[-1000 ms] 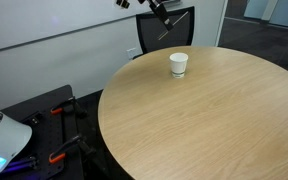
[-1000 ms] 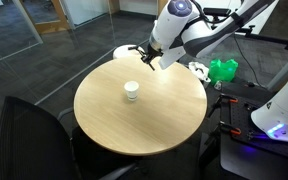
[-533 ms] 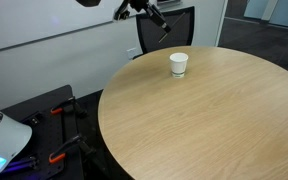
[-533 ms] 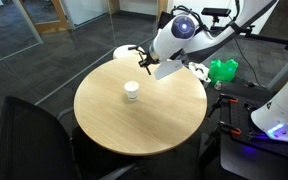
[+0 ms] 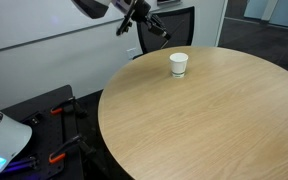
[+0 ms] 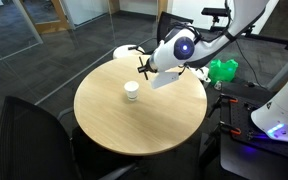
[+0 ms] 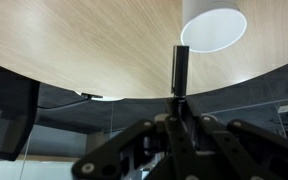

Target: Move the cup away from you then put the marker in the cup

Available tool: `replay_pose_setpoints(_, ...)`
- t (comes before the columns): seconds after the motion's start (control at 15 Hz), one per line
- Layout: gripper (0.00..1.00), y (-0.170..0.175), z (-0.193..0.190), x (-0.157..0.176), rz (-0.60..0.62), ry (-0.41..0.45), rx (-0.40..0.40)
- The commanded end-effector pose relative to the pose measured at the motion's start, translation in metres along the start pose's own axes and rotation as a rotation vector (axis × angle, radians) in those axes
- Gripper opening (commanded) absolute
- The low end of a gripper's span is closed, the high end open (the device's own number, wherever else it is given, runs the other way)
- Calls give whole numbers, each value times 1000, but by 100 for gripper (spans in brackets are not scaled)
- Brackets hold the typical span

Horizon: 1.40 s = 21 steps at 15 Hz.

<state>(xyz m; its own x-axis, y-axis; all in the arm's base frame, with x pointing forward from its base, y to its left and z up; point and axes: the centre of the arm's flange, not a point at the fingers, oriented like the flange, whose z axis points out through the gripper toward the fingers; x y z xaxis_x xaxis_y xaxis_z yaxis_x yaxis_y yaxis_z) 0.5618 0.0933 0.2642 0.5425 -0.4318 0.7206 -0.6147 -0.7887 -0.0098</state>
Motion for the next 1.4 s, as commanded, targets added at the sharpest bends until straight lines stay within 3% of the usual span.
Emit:
replay_pose_setpoints(0.0, 3, -14, 15, -9, 24, 64, -15)
replay_pose_setpoints(0.8, 3, -48, 48, -32, 92, 192, -139)
replay_pose_setpoints(1.33, 3, -69, 72, -38, 107, 218, -146)
